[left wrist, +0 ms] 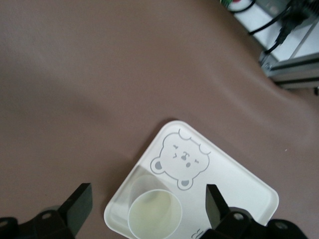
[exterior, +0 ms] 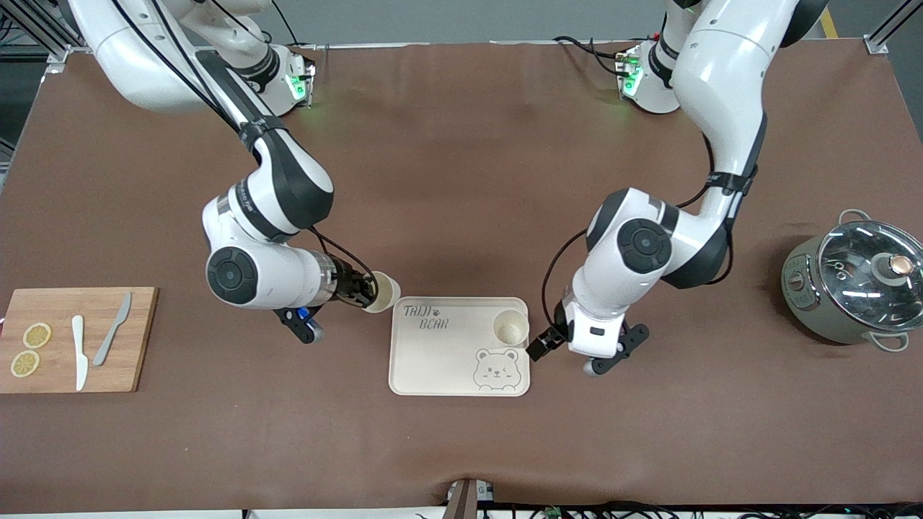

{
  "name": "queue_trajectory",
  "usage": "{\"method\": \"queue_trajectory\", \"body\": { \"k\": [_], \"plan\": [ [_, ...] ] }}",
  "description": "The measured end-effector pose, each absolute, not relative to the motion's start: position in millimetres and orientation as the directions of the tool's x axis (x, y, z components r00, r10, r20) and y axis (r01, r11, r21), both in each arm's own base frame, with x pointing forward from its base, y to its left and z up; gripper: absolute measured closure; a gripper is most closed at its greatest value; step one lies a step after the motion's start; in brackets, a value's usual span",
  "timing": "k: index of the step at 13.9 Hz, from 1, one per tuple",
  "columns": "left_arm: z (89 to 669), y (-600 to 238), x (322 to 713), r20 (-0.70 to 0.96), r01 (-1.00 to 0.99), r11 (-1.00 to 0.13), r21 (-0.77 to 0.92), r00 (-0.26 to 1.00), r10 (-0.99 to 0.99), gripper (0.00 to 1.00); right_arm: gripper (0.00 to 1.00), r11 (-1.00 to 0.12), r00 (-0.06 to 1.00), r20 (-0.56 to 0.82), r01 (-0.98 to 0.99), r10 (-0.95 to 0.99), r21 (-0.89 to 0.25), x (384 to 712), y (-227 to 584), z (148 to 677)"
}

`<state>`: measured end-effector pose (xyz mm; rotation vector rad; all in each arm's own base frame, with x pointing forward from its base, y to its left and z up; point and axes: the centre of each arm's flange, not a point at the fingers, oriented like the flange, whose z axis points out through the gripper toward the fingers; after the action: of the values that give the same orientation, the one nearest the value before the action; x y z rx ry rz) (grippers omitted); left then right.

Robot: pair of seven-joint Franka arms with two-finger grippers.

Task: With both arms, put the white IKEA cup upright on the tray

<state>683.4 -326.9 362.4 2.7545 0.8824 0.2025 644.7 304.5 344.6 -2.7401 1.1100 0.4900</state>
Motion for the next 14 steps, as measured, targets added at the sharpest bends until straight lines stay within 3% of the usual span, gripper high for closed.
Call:
{"method": "queue_trajectory", "body": {
  "k": [4, 9, 14],
  "plan": [
    [403, -289, 691, 0.095, 0.515, -0.819, 0.253, 0.829, 0.551, 0.0, 0.97, -0.698, 0.675, -0.329, -0.713, -0.661, -0.062, 650, 326, 316],
    [463, -184, 702, 0.129, 0.456, -0.871, 0.183, 0.867, 0.481, 0.0, 0.97, -0.681, 0.683, -0.212, -0.726, -0.699, -0.091, 648, 360, 259],
    [514, -88, 689, 0.106, 0.389, -0.916, 0.096, 0.911, 0.398, 0.0, 0.97, -0.685, 0.686, -0.179, -0.725, -0.705, -0.075, 647, 362, 249]
  ]
}}
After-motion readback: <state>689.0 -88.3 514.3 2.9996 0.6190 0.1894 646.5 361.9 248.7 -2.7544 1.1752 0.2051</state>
